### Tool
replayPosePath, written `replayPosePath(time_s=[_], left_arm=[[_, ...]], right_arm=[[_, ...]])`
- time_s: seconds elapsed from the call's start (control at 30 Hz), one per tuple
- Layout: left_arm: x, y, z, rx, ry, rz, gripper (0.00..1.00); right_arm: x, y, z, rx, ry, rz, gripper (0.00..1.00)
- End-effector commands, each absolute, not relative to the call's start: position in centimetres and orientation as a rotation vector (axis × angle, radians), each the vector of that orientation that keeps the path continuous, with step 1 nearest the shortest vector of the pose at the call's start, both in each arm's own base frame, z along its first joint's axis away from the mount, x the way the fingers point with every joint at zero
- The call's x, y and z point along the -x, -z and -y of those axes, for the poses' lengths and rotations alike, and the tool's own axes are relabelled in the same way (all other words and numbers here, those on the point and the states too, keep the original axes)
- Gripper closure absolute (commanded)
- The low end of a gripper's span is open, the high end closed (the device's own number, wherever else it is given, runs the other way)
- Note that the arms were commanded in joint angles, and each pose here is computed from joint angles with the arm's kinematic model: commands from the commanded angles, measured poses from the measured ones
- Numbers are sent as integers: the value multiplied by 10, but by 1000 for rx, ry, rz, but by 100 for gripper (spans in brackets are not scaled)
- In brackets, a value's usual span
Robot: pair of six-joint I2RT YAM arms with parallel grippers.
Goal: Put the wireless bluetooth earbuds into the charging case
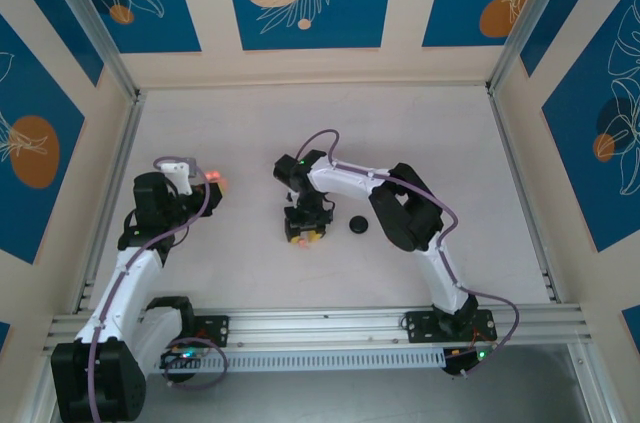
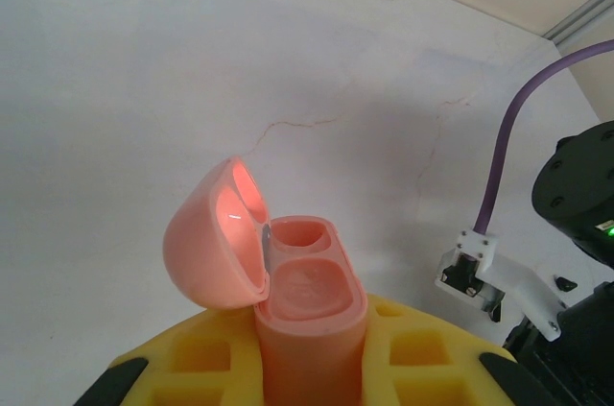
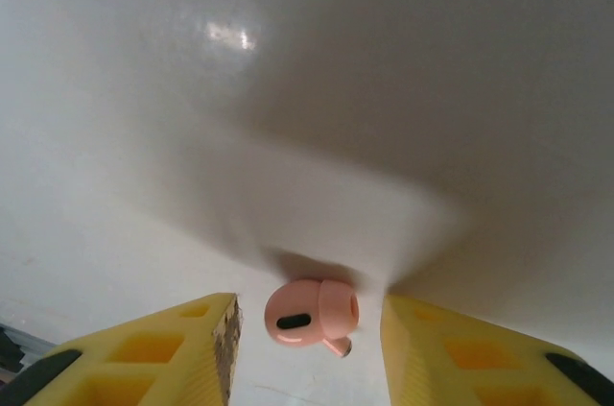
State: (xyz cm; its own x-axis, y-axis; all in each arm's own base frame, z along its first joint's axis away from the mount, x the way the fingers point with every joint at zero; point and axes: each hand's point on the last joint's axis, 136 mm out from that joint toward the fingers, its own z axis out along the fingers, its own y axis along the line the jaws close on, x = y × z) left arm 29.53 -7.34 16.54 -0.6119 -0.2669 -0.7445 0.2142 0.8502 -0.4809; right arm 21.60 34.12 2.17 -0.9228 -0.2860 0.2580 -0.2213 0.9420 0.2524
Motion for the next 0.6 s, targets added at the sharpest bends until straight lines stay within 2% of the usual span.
replayPosePath(time_s=[0.0,0.4,0.57], left_arm=[[-298,-178,76,5,664,-2103,86],[-298,-177,76,2,664,-2111,86],[-297,-176,77,-1,667,-2115,86]], right_arm=[[-212,-20,-345,-387,316,2782,58],[-213,-15,-344,-379,303,2787,65],[-211,-17,-344,-372,293,2797,71]])
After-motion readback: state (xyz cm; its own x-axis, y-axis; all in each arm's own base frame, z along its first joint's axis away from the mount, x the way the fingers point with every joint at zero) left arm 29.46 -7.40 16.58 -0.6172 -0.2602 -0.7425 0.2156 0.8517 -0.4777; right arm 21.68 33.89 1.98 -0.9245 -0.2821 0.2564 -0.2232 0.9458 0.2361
